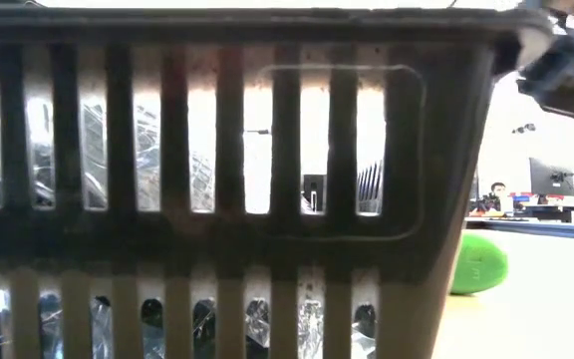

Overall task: Pick & Place Travel size toiletries
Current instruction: Put the dark blue bottle into the middle black basket

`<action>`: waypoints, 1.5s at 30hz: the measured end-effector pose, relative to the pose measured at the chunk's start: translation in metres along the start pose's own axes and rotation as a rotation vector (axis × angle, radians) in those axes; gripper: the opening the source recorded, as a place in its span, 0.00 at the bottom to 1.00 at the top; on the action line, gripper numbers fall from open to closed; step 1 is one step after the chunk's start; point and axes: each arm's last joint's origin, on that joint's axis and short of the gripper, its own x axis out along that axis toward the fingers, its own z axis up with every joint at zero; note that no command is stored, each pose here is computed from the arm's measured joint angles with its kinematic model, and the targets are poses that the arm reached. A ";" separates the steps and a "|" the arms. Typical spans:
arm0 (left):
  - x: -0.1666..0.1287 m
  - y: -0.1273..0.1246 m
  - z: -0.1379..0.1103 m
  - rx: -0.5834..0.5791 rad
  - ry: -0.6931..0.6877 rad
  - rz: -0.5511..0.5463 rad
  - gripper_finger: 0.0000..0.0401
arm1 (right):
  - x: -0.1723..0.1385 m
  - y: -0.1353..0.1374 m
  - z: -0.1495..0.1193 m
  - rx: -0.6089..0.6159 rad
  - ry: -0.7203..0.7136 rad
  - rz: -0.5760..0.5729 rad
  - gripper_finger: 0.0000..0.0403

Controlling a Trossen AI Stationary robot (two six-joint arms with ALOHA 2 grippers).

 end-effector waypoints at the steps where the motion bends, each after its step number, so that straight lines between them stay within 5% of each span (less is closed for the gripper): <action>1: 0.000 0.000 0.000 0.000 0.000 0.000 0.06 | 0.000 -0.003 -0.002 0.019 0.011 -0.031 0.33; 10: 0.000 0.000 0.000 0.000 0.000 0.000 0.06 | 0.002 -0.030 -0.014 0.069 -0.007 -0.238 0.33; 21: 0.000 0.000 0.000 0.000 0.000 0.000 0.06 | 0.006 -0.033 -0.032 -0.100 -0.061 -0.116 0.33; 25: 0.000 0.000 0.000 0.000 0.000 0.000 0.06 | 0.007 -0.035 -0.033 -0.064 -0.073 -0.127 0.34; 38: 0.000 0.000 0.000 0.000 0.000 0.000 0.06 | 0.006 -0.037 -0.031 -0.030 -0.109 -0.134 0.64; 45: 0.000 0.000 0.000 0.000 0.000 0.000 0.06 | 0.006 -0.035 -0.029 -0.039 -0.183 -0.085 0.64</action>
